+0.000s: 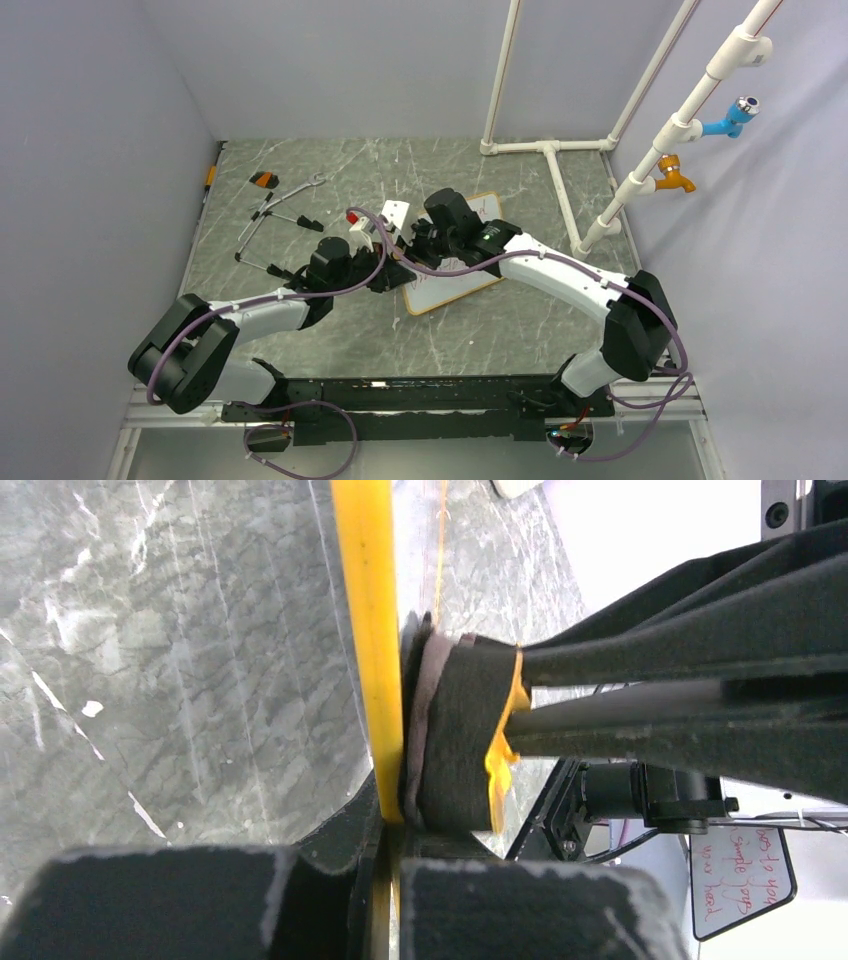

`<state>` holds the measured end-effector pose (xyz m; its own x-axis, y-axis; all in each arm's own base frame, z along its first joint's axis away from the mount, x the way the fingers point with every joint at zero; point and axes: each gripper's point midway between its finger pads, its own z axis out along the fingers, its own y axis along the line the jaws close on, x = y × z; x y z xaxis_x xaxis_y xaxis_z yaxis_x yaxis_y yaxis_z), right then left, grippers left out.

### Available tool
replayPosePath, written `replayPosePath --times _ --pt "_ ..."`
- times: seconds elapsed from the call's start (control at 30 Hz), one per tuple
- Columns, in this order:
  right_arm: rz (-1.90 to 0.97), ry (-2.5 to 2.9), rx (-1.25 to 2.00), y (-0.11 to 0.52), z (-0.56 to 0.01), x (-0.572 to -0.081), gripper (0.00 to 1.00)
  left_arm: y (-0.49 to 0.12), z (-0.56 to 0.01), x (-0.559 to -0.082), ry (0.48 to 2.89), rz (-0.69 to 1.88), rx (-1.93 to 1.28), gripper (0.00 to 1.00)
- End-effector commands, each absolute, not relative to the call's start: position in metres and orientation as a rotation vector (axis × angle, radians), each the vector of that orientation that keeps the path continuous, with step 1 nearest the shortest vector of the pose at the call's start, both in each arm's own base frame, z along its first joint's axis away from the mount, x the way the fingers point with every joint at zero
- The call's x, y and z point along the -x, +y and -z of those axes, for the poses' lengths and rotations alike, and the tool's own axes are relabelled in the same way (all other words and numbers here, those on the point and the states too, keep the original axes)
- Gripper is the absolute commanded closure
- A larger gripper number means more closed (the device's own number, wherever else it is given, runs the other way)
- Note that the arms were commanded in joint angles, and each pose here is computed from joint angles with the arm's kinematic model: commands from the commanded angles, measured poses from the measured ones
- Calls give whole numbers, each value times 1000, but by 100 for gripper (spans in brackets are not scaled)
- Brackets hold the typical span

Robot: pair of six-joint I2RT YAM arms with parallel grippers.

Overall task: Erase the whiteboard
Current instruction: Erase the whiteboard at the center of the board.

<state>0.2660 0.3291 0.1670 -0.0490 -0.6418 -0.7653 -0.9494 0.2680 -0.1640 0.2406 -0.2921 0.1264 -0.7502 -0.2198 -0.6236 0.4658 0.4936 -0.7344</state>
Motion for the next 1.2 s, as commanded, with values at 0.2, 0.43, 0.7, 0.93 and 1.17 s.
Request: replayPosePath --times 0.2,0.43,0.7,0.93,1.17 --pt "-165 1883 1115 282 -168 -339 100 -305 -161 -233 1881 1378 -368 100" --pt "-400 1836 1388 301 -155 -296 100 -306 -162 -231 1875 1393 -373 100" --pt "-414 1820 1388 309 -160 -292 100 -306 -161 -229 1880 1397 -382 100" --pt "-188 1860 1114 290 -172 -342 100 -308 -165 -226 1835 1409 -437 100" --pt "-373 1799 1353 322 -162 -301 100 -308 -164 -222 1822 1402 -495 100"
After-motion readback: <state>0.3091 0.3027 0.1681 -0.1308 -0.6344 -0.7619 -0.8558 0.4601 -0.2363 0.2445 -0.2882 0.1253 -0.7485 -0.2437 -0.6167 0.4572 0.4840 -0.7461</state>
